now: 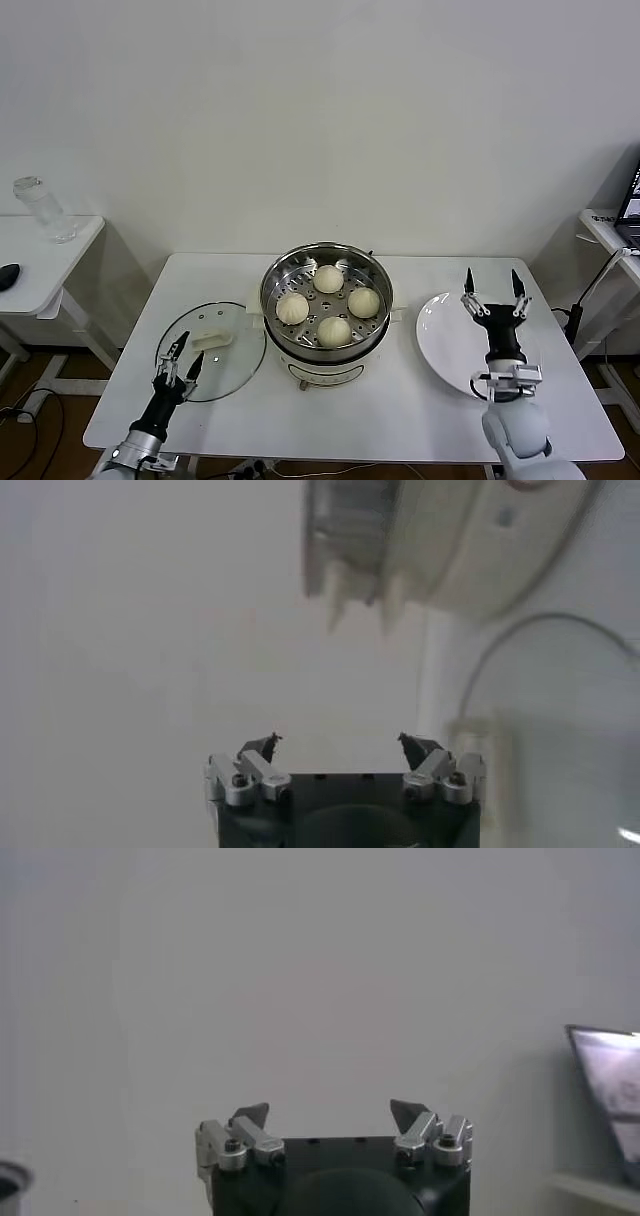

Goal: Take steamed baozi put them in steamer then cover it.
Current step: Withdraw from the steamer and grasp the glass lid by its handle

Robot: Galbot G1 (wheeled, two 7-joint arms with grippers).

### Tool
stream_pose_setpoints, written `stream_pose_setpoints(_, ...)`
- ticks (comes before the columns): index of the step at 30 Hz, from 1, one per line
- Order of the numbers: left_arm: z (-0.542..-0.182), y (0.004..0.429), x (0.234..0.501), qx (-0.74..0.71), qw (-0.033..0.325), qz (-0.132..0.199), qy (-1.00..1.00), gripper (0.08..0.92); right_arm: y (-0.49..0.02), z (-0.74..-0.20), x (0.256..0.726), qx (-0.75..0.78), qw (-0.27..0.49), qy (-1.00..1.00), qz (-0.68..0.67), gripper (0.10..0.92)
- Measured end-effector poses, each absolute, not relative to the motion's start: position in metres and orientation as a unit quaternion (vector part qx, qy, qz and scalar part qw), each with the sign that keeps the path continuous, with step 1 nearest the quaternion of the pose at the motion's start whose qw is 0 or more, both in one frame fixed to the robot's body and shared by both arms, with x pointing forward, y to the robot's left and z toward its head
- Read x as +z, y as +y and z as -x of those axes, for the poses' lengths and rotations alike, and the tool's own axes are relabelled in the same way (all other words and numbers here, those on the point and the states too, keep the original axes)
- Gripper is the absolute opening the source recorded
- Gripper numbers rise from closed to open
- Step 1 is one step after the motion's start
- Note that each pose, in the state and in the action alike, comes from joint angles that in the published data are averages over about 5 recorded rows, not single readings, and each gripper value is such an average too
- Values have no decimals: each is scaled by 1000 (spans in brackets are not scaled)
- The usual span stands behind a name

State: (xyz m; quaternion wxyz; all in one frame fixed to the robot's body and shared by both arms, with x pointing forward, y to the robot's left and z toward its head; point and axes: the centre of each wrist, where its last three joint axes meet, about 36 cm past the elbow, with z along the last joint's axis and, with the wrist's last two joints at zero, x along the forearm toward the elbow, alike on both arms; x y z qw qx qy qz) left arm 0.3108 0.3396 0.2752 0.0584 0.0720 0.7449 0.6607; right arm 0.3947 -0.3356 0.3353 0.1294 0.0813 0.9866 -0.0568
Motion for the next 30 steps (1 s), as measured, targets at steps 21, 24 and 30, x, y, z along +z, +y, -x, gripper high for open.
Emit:
stream_pose_setpoints(21,-351,316,252,655,12,-35,754,823,-332,-364,310,-66,103,988,-92,823)
stream_pose_setpoints(24,-357,314,251,655,10,-31,755,823,-332,-362,309,-68,102,988,-91,823)
stream_pose_setpoints(30,-366,308,248,654,8,-28,756,823,-333,-360,309,-73,103,988,-90,823)
